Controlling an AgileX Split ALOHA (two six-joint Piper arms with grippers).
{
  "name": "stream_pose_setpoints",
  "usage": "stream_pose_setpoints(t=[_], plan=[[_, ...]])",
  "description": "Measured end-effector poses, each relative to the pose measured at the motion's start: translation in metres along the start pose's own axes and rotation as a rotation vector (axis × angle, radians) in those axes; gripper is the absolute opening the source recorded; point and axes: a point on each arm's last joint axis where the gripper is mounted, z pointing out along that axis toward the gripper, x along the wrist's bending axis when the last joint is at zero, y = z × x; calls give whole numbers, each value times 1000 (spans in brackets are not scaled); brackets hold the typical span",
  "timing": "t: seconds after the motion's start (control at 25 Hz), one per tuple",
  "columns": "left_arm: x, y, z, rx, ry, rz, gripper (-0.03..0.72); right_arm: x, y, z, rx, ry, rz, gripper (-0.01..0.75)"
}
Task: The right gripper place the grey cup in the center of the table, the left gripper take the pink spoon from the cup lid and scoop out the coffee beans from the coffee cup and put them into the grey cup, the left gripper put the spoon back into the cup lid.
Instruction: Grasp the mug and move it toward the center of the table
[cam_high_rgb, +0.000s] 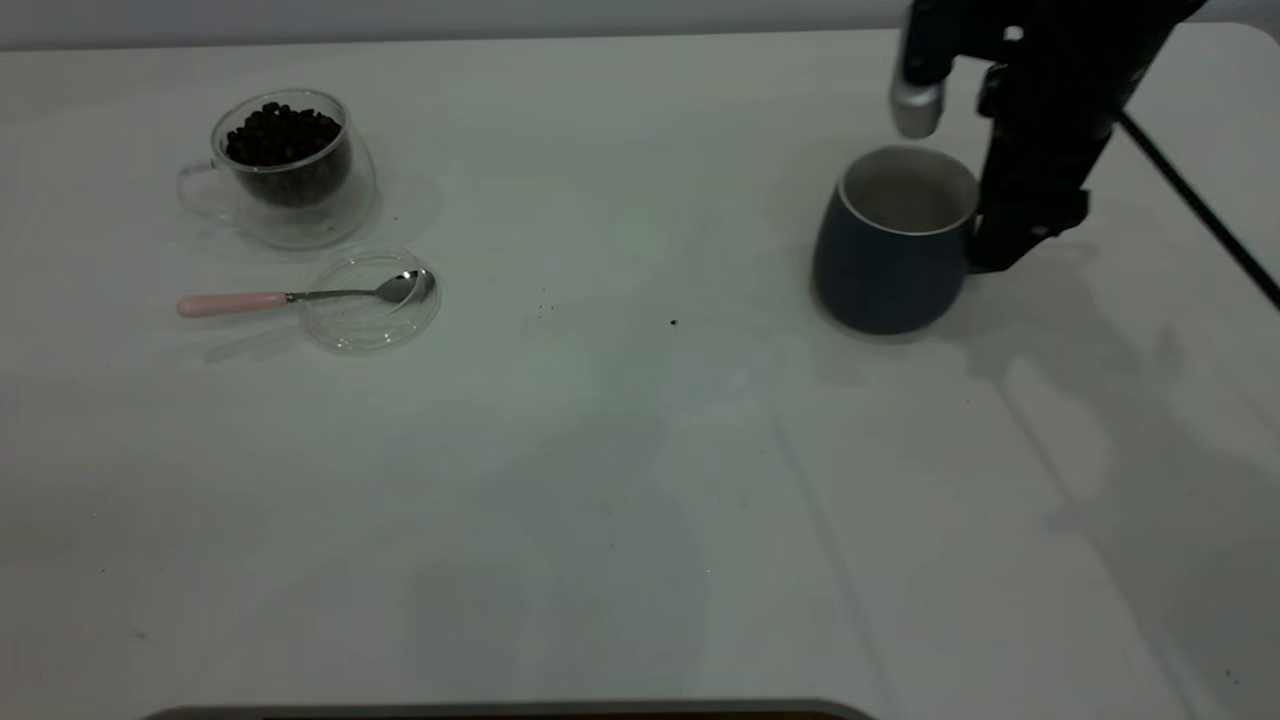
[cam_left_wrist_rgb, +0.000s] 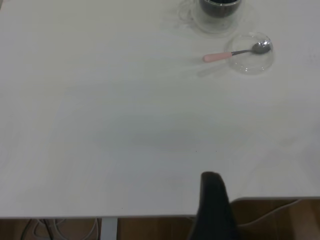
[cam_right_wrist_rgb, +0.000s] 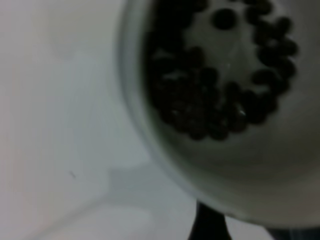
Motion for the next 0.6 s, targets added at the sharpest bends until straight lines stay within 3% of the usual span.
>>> stream_pose_setpoints(t=[0.24, 0.6], plan=[[0, 0, 0, 0, 0, -4, 588, 22, 43, 3, -61, -7, -45, 591], [0, 0, 0, 0, 0, -3, 588, 43, 92, 2, -224, -63, 95, 591]])
